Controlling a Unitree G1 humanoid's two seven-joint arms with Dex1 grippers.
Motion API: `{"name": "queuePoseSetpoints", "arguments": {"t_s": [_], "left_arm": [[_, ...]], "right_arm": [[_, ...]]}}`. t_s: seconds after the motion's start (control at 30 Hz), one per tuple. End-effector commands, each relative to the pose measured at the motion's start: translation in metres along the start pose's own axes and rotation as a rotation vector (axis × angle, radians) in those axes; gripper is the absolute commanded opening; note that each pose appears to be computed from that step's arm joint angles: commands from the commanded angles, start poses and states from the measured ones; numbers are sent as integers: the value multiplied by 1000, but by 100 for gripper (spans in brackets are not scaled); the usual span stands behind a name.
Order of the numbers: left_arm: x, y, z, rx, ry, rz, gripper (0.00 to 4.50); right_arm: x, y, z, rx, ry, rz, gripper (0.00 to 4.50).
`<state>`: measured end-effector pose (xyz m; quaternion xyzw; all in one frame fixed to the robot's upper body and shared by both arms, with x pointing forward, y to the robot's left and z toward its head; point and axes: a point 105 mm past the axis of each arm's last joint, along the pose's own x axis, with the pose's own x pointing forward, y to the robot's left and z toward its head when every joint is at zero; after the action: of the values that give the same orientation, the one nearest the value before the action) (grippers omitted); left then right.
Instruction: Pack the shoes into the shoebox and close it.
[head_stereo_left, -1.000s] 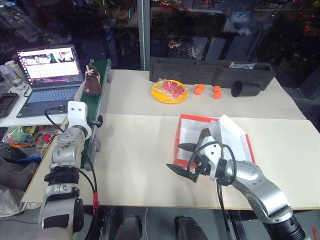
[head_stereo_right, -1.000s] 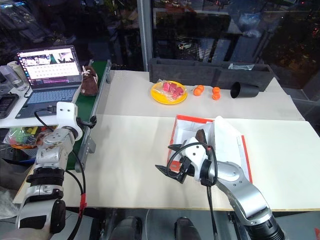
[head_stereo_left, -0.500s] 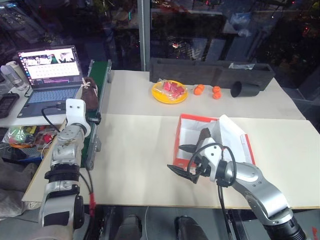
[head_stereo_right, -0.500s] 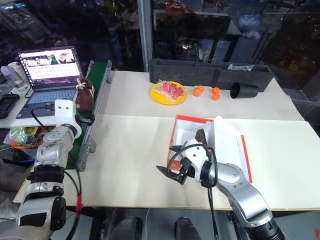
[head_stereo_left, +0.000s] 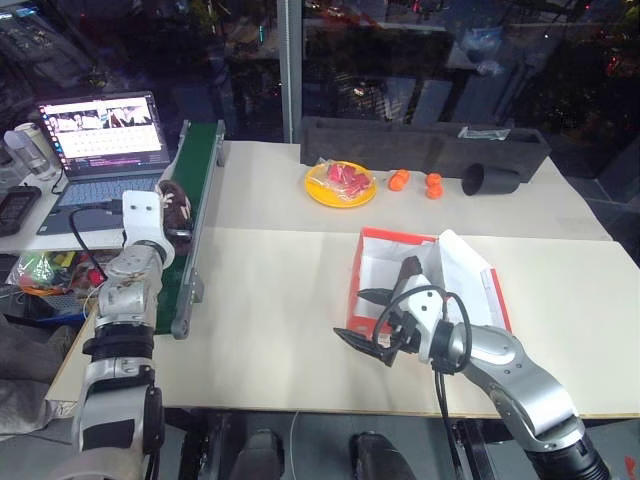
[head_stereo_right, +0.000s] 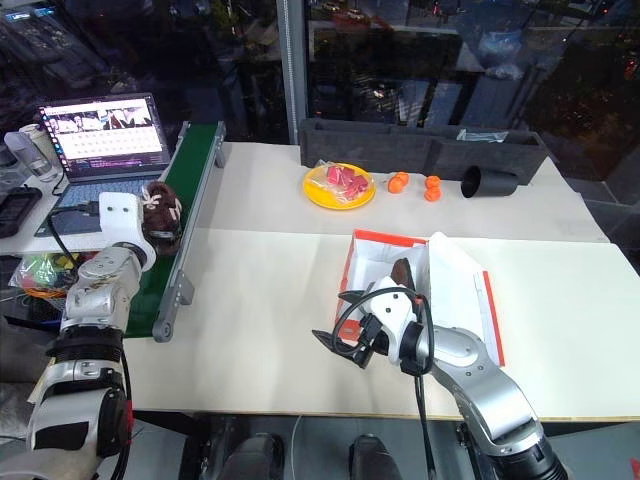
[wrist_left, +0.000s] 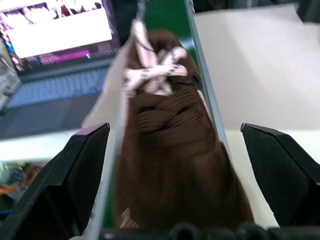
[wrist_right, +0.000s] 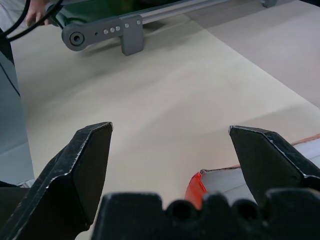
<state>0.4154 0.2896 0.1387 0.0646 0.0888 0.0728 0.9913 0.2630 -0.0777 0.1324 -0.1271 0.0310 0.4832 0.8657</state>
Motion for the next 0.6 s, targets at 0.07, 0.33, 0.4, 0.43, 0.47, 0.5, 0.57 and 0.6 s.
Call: {"name": "queuePoseSetpoints", "arguments": {"t_s": [0.07,0.33,0.4,0.43,0.47,0.5,0.57,0.6], "left_arm": [[-1,-7,-18,-56,91,-25,450],[-4,-15,-16,-85,79,-52,242],[-4,-15,-16,-88,86,-46,178],[-4,-15,-16,-88,88,-43,149],[-4,-14,-16,-82,90,-40,126],[-4,-14,-16,-79,91,-39,126],[-3,-12,-17,-72,98,-25,126],[-3,-10,-17,-72,102,-17,126]], "right_arm": [[-2,-1,20,-37,-58,-8,441],[-2,-4,21,-35,-62,-24,450],[-3,-5,22,-35,-65,-29,450],[-3,-6,23,-35,-68,-31,450],[-3,-7,24,-33,-73,-35,450],[-3,-7,25,-32,-77,-38,450],[-2,-8,25,-30,-79,-44,450],[-2,-8,25,-30,-78,-45,450]]}}
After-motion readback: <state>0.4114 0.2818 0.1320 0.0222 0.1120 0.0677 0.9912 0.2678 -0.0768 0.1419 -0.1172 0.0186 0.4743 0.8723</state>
